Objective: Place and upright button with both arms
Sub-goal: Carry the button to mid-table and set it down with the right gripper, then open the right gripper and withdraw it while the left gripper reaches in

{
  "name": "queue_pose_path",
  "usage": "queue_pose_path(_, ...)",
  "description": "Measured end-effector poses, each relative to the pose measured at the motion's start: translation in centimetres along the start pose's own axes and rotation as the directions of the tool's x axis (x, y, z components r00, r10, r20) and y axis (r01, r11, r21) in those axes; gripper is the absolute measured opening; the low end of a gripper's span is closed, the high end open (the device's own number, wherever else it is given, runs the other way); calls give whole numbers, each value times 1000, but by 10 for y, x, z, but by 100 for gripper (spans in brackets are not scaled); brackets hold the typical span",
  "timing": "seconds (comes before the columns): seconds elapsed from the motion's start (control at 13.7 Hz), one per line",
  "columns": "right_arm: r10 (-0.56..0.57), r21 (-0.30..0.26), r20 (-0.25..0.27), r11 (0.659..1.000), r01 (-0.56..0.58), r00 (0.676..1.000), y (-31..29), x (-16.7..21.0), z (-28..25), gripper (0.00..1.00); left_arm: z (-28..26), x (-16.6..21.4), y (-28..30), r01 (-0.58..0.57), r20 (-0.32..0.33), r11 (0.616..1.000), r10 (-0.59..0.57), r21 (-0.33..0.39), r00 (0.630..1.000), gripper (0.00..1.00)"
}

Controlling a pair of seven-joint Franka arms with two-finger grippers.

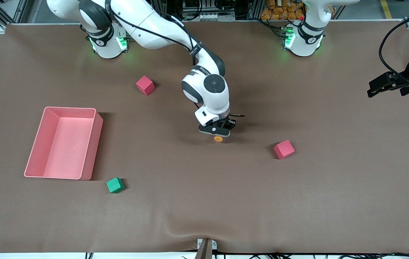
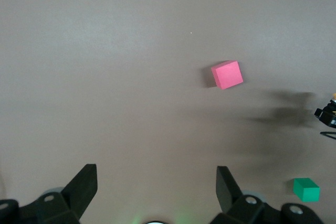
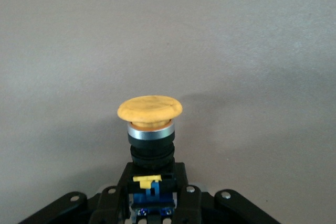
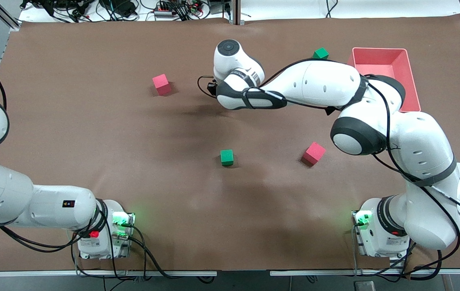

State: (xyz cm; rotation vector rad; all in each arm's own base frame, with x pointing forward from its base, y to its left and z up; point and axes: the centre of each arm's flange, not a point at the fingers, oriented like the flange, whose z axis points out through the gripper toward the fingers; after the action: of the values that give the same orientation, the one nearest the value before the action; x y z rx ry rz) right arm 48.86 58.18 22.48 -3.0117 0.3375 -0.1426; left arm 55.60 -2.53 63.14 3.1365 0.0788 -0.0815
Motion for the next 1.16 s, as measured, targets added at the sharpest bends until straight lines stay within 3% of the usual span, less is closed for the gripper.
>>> queue_pose_path(0.15,-35,-15,-31,999,34,999,1,1,0,38,0,0,0,0,0,1000,0,0,1000,100)
queue_pose_path(0.58,-43,-7,-81,999,43,996,3,27,-16,97,0,0,0,1,0,1000,-1,0,1000,100)
queue_pose_path(0.73,-55,7,-99,998,56,994,7,47,-35,100,0,0,0,1,0,1000,-1,0,1000,100)
queue_pose_path(0.95,-108,-47,-83,993,105,991,28,83,-82,100,0,0,0,1,0,1000,-1,0,1000,100)
queue_pose_path(1.16,-186,-52,-12,981,186,982,62,122,-148,100,0,0,0,1,0,1000,-1,0,1000,100)
